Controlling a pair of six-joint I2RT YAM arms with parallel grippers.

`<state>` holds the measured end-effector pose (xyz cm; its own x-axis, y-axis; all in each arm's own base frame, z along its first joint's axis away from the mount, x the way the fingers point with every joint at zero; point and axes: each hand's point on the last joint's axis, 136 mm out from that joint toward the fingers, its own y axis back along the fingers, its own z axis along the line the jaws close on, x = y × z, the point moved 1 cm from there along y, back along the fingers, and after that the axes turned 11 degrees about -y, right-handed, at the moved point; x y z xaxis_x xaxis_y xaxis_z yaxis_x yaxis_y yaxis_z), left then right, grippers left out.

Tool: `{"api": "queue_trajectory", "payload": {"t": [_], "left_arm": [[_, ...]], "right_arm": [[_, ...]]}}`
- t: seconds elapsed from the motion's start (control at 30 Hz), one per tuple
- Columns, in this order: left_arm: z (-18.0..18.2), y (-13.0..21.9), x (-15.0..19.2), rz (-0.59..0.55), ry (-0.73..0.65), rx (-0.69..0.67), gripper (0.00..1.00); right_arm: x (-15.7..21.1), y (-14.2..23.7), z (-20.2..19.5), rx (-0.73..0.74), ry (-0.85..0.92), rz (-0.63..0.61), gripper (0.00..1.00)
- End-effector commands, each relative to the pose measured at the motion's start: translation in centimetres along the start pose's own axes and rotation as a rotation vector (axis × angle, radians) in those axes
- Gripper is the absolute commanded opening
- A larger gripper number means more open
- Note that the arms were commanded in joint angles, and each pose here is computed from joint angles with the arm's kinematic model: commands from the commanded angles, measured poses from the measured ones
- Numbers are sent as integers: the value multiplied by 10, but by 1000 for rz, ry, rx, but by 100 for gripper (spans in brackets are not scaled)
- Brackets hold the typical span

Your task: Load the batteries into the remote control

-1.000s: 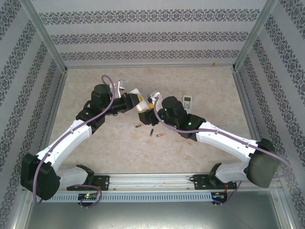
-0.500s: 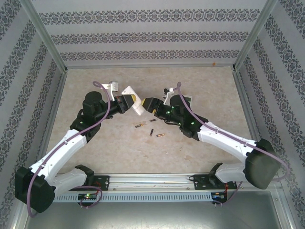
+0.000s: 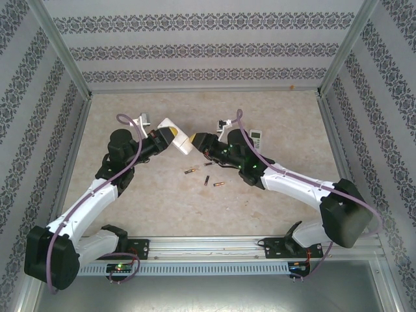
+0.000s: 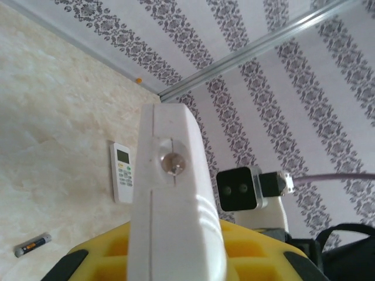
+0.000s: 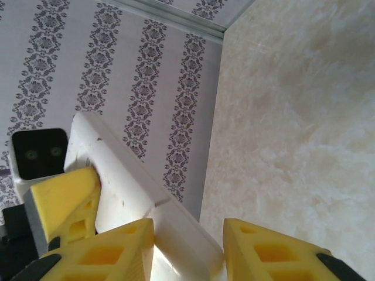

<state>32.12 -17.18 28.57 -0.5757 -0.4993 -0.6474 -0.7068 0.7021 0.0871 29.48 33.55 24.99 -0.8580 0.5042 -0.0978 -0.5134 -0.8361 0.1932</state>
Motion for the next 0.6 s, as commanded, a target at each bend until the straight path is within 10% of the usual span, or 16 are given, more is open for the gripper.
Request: {"api": "queue_trajectory", "payload": {"t": [0.0,0.17,0.57], "left_arm": [[-30,8,-30,-111,24,141,2],[-27,10,-26,-111,28,136,1],[-23,25,-40,-171,92,156,1]], "right_arm": [[20,-6,3,-38,8,78,48],[30,-17,22,-90,34,137,67],[19,-28,-16,-25,-31,92,32]]}}
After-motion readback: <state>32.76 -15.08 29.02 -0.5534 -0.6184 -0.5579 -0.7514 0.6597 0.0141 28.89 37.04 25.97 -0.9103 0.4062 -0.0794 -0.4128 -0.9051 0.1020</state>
